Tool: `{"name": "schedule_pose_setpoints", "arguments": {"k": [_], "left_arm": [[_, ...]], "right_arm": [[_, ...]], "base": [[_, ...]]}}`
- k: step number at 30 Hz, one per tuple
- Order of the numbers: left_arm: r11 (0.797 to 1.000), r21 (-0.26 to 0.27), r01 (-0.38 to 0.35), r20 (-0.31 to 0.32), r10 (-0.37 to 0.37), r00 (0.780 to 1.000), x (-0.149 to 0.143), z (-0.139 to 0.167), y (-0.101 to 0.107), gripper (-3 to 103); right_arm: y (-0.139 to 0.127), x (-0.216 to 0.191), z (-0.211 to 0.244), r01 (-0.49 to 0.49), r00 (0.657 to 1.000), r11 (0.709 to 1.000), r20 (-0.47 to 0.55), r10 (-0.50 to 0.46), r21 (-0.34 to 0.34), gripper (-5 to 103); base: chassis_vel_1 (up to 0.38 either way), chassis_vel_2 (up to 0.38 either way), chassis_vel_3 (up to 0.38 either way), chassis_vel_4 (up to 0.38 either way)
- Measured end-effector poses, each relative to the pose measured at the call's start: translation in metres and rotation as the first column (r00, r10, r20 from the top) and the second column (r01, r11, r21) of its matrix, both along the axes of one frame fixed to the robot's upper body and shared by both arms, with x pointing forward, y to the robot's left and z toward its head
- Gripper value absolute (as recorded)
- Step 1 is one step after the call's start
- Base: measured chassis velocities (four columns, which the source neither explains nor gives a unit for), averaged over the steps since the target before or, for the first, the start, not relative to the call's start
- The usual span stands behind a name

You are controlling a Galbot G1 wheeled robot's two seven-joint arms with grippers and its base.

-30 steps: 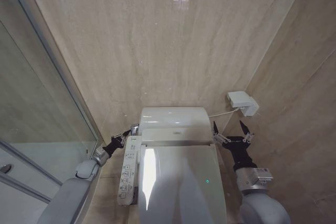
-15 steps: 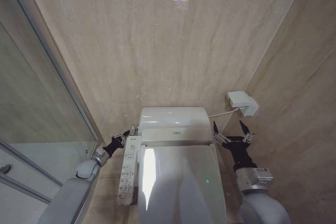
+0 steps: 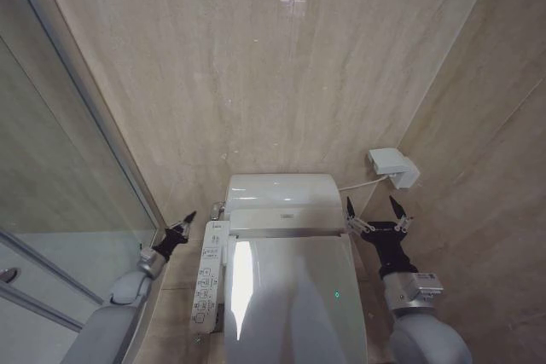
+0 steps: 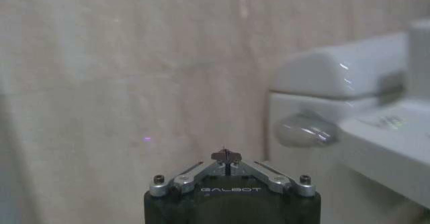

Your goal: Open the toilet lid, clean the toilet bowl with a toilet brush, close the toilet lid, and flush.

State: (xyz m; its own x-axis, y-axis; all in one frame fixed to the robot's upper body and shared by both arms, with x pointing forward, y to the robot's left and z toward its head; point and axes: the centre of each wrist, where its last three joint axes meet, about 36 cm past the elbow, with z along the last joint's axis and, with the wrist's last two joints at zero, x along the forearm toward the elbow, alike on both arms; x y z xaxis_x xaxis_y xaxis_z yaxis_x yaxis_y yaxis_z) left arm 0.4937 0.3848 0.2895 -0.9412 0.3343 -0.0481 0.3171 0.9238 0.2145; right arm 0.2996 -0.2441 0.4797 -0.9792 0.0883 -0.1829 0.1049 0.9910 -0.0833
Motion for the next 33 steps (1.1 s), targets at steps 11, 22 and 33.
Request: {"name": "schedule_pose_setpoints", "arguments": {"k": [11, 22, 33], "left_arm": [[0.971, -0.148, -0.189, 0.061, 0.2, 0.978, -0.056, 0.061, -0.032, 3], [0.938, -0.237, -0.254, 0.118, 0.287, 0.951, -0.127, 0.133, -0.05, 30], [0.908, -0.271, -0.321, 0.103, 0.359, 0.928, -0.176, 0.154, -0.056, 89]], "right_arm": [[0.0, 0.0, 0.0, 0.0, 1.0, 1.0, 0.0, 0.0, 0.0, 100], [0.0, 0.0, 0.0, 0.0, 1.0, 1.0, 0.0, 0.0, 0.0, 100], [0.0, 0.0, 0.0, 0.0, 1.0, 1.0, 0.0, 0.0, 0.0, 100]], "base": [[0.0, 0.0, 0.0, 0.0], [0.0, 0.0, 0.0, 0.0], [0.0, 0.0, 0.0, 0.0]]}}
